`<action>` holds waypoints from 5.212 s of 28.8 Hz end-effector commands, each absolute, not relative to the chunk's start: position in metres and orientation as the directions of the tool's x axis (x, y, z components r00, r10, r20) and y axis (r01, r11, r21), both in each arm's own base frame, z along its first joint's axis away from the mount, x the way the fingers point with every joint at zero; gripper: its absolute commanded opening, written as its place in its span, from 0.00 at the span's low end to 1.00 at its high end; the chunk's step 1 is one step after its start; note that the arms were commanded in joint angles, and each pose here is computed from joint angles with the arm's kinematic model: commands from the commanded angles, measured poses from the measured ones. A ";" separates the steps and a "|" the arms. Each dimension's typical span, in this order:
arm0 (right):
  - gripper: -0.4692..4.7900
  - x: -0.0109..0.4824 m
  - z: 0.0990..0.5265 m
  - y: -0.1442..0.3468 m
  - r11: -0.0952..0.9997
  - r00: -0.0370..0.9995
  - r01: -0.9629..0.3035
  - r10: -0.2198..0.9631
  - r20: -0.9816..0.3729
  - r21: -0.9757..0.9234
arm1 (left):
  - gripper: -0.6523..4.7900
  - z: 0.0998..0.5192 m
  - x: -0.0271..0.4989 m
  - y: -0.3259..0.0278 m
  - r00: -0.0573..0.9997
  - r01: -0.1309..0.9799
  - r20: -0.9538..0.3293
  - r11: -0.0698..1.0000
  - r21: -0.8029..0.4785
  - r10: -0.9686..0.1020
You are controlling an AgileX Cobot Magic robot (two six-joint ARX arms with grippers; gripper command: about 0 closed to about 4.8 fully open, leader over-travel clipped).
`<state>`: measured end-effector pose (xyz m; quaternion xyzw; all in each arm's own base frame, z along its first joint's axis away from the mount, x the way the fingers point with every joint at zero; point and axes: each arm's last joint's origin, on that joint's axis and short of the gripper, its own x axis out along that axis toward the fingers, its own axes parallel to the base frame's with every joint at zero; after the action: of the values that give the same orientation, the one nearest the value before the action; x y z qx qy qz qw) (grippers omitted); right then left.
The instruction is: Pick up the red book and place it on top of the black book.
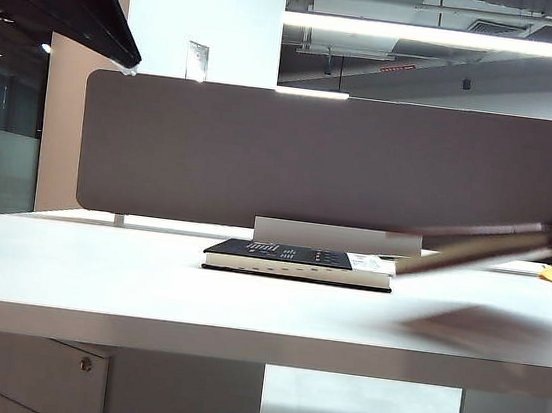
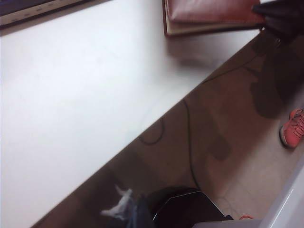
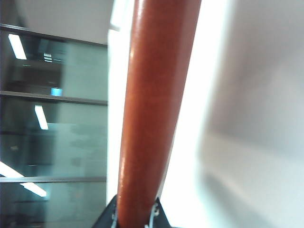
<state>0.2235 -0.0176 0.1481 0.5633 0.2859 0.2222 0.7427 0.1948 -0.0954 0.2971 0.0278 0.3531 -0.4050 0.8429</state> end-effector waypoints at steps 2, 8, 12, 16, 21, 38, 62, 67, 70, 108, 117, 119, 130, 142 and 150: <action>0.09 0.227 0.167 -0.016 0.250 0.745 -0.156 0.665 -0.052 0.955 | 0.11 0.299 0.195 -0.095 0.429 0.703 -0.613 0.671 -0.235 -0.664; 0.09 0.231 0.170 0.006 0.244 0.728 -0.177 0.684 -0.040 0.953 | 0.11 0.299 0.195 -0.096 0.431 0.704 -0.611 0.671 -0.233 -0.664; 0.09 0.237 0.178 0.017 0.241 0.714 -0.207 0.700 -0.021 0.948 | 0.11 0.299 0.195 -0.095 0.429 0.703 -0.613 0.671 -0.235 -0.664; 0.09 0.243 0.187 0.019 0.230 0.710 -0.225 0.704 -0.002 0.947 | 0.11 0.298 0.194 -0.095 0.424 0.701 -0.618 0.672 -0.238 -0.662; 0.09 0.248 0.193 0.019 0.219 0.710 -0.231 0.704 0.010 0.948 | 0.11 0.298 0.194 -0.095 0.421 0.701 -0.621 0.672 -0.239 -0.661; 0.09 0.256 0.203 0.033 0.213 0.692 -0.245 0.722 0.017 0.946 | 0.11 0.302 0.198 -0.097 0.456 0.713 -0.580 0.667 -0.215 -0.675; 0.09 0.267 0.208 0.056 0.195 0.629 -0.239 0.778 -0.001 0.951 | 0.15 0.279 0.274 -0.071 0.495 0.620 -0.384 0.626 -0.472 -0.780; 0.09 0.271 0.202 0.063 0.194 0.615 -0.220 0.789 -0.019 0.956 | 0.21 0.272 0.282 -0.067 0.481 0.606 -0.374 0.609 -0.513 -0.793; 0.09 0.275 0.201 0.068 0.191 0.601 -0.215 0.799 -0.024 0.958 | 0.22 0.267 0.286 -0.068 0.475 0.596 -0.377 0.606 -0.526 -0.795; 0.09 0.341 0.211 0.090 0.184 0.569 -0.192 0.821 -0.043 0.964 | 0.22 0.263 0.336 -0.077 0.428 0.566 -0.394 0.581 -0.585 -0.813; 0.09 0.360 0.199 0.098 0.189 0.562 -0.165 0.824 -0.065 0.968 | 0.22 0.262 0.336 -0.077 0.427 0.570 -0.395 0.581 -0.581 -0.813; 0.09 0.364 0.197 0.102 0.187 0.557 -0.163 0.828 -0.066 0.969 | 0.22 0.262 0.336 -0.077 0.426 0.572 -0.395 0.581 -0.579 -0.814; 0.09 0.384 0.189 0.110 0.188 0.561 -0.116 0.823 -0.092 0.975 | 0.22 0.262 0.335 -0.077 0.415 0.573 -0.400 0.576 -0.583 -0.817; 0.09 0.386 0.184 0.110 0.222 0.643 -0.040 0.752 -0.145 0.974 | 0.22 0.260 0.334 -0.077 0.404 0.562 -0.410 0.575 -0.595 -0.818; 0.20 0.395 0.198 0.116 0.229 0.639 -0.016 0.751 -0.166 0.973 | 0.22 0.262 0.334 -0.077 0.405 0.564 -0.407 0.574 -0.593 -0.819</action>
<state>0.3920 0.1132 0.1816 0.5686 0.3564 0.2374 0.7024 0.3340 -0.0772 0.2581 -0.1882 0.3525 -0.4169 0.8164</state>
